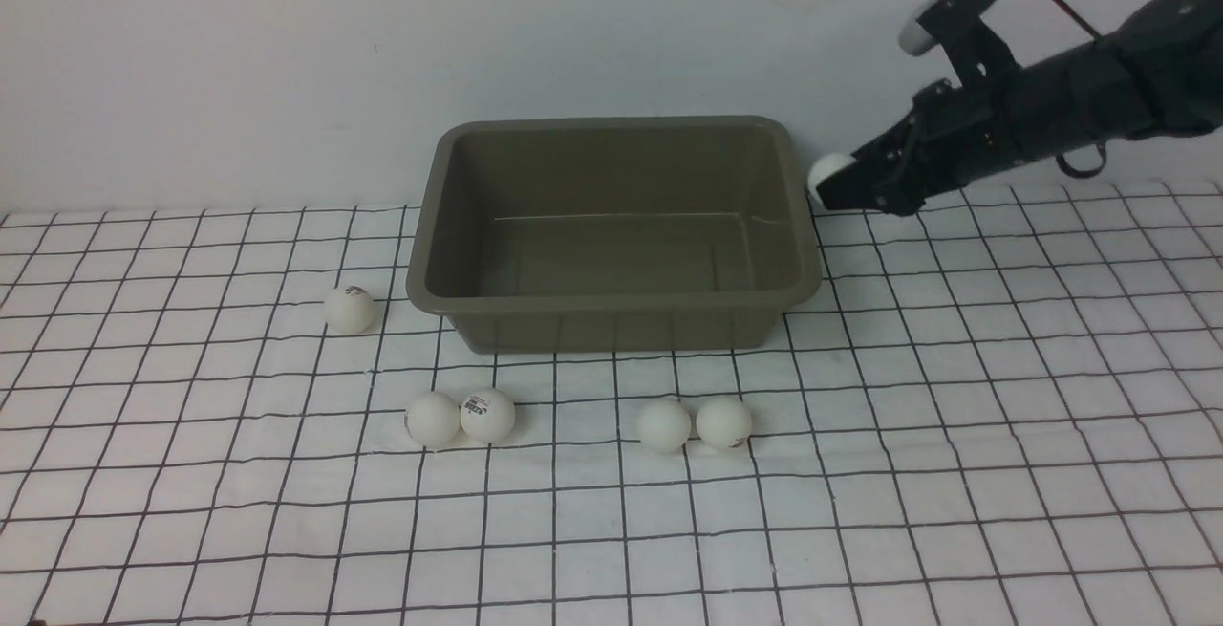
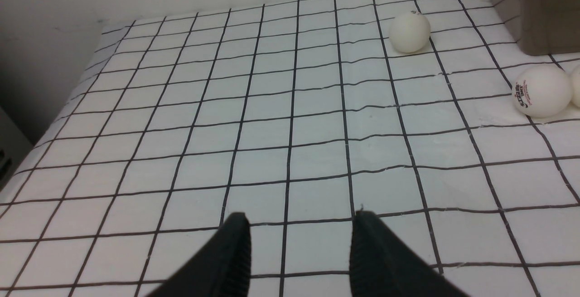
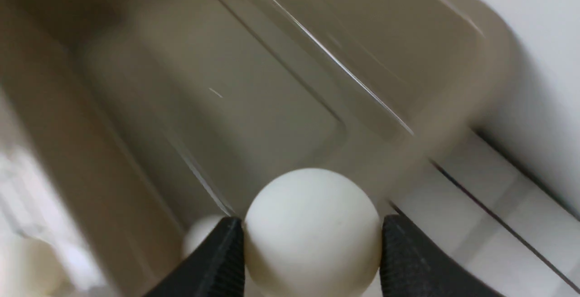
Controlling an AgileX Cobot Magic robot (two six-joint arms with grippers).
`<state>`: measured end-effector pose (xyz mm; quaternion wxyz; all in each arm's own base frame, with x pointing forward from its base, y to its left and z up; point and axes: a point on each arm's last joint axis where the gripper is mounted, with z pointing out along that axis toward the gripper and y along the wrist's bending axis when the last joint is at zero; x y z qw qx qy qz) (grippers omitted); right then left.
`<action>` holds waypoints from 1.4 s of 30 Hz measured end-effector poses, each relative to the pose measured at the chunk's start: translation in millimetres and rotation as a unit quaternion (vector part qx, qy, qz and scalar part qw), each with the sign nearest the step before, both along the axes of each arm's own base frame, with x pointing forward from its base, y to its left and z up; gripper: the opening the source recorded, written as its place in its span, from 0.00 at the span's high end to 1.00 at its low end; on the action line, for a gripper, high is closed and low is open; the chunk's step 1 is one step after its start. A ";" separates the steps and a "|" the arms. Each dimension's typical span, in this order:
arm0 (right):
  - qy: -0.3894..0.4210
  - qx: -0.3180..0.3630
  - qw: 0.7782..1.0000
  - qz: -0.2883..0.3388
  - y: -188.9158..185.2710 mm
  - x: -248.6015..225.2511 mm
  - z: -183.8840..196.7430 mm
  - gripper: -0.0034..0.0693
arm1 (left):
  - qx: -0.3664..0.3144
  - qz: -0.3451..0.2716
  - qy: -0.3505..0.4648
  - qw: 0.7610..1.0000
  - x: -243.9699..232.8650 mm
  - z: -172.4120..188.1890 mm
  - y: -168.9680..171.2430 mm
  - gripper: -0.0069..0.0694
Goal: Put the table tennis balls into the box on the white checkered tablecloth.
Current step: 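Release the ping pong ball into the bin and lift the gripper away, then reach for and grasp a ping pong ball on the table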
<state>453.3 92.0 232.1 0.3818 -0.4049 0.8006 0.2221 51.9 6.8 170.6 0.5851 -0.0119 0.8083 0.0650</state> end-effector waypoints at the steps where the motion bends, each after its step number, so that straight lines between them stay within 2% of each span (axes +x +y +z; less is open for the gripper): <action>1: 0.000 0.005 1.000 0.008 5.7 -1.4 0.6 0.47 | 0.000 0.000 0.000 1.000 0.0 0.0 0.0 0.54; 6: -0.007 -0.014 0.997 0.072 52.5 -9.9 -14.0 0.47 | 0.000 0.000 0.000 1.000 0.0 0.0 0.0 0.54; 10: -0.034 -0.034 0.996 0.082 69.8 -9.9 -20.6 0.47 | 0.000 0.000 0.000 1.000 0.0 0.0 0.0 0.54; 13: -0.041 -0.028 0.996 0.074 72.2 -8.6 -19.6 0.39 | 0.000 0.000 0.000 1.000 0.0 0.0 0.0 0.54; 16: -0.051 -0.027 0.996 0.066 70.8 -6.6 -17.9 0.25 | 0.000 0.000 0.000 1.000 0.0 0.0 0.0 0.54; 18: -0.068 -0.034 0.995 0.066 62.1 -5.7 -11.1 0.22 | 0.000 0.000 0.000 1.000 0.0 0.0 0.0 0.54; 21: -0.096 -0.037 0.993 0.054 31.5 -3.1 9.7 0.23 | 0.000 0.000 0.000 1.000 0.0 0.0 0.0 0.54; 26: -0.085 0.010 0.996 0.006 -63.1 -2.6 32.2 0.32 | 0.000 0.000 0.000 1.000 0.0 0.0 0.0 0.54; 29: -0.068 0.047 0.997 -0.010 -97.5 -5.2 30.7 0.34 | 0.000 0.000 0.000 1.000 0.0 0.0 0.0 0.54; 37: -0.054 0.074 0.996 0.002 -106.2 -4.4 18.8 0.34 | 0.000 0.000 0.000 1.000 0.0 0.0 0.0 0.54; 42: -0.039 0.043 0.998 0.029 -92.7 0.7 -5.0 0.34 | 0.000 0.000 0.000 1.000 0.0 0.0 0.0 0.54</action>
